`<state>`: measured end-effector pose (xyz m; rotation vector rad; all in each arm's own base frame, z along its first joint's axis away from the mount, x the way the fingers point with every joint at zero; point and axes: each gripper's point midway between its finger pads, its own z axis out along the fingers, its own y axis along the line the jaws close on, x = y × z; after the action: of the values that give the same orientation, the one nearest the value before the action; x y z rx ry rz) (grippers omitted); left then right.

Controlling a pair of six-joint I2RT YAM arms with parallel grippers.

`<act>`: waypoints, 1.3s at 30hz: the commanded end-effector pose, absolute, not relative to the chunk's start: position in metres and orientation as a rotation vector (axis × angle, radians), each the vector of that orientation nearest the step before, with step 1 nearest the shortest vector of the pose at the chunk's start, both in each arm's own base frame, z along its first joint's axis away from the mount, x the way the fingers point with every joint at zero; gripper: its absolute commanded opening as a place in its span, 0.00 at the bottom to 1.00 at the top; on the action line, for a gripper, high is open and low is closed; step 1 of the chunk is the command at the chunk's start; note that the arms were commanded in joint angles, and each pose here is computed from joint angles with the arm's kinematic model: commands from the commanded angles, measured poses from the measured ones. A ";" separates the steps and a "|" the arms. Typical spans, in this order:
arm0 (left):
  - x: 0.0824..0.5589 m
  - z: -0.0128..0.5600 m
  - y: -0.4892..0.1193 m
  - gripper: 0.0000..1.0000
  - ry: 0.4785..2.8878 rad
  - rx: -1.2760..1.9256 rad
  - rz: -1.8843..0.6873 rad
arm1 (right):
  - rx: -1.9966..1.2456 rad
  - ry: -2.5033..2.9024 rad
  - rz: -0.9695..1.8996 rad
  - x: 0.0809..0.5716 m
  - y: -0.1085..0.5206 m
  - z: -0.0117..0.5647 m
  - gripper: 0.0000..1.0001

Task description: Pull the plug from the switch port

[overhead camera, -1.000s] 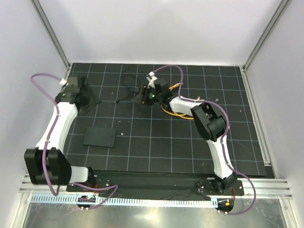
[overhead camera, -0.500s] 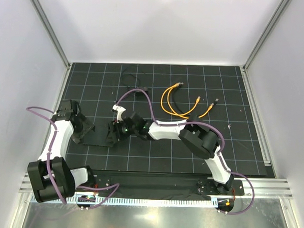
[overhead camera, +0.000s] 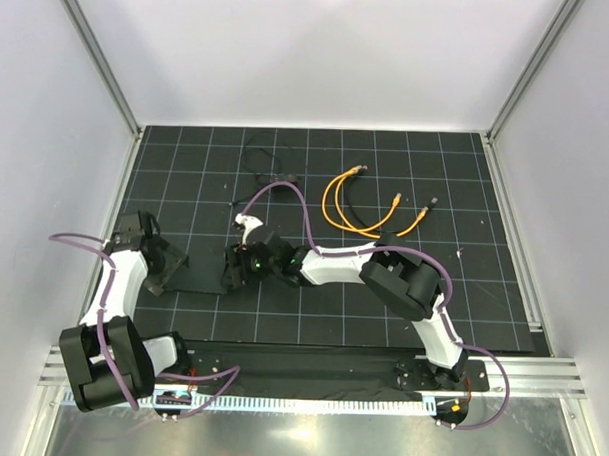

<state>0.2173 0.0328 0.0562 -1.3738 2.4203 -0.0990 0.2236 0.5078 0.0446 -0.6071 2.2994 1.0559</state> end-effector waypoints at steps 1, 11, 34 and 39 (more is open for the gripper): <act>0.229 0.057 0.033 0.68 2.352 -1.403 -0.147 | -0.562 2.207 1.143 0.227 0.523 0.082 0.65; 0.233 0.042 0.035 0.63 2.369 -1.422 -0.139 | -0.552 2.239 1.212 0.224 0.538 0.067 0.54; 0.246 0.004 0.026 0.61 2.428 -1.474 -0.206 | -0.513 2.264 1.230 0.239 0.550 0.055 0.45; 0.255 -0.005 0.029 0.61 2.440 -1.482 -0.204 | -0.471 2.253 1.219 0.254 0.543 0.056 0.44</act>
<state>0.2876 0.0357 0.0430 -1.3872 2.2934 -0.2812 0.2401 0.5302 0.0368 -0.4949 2.3425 1.1665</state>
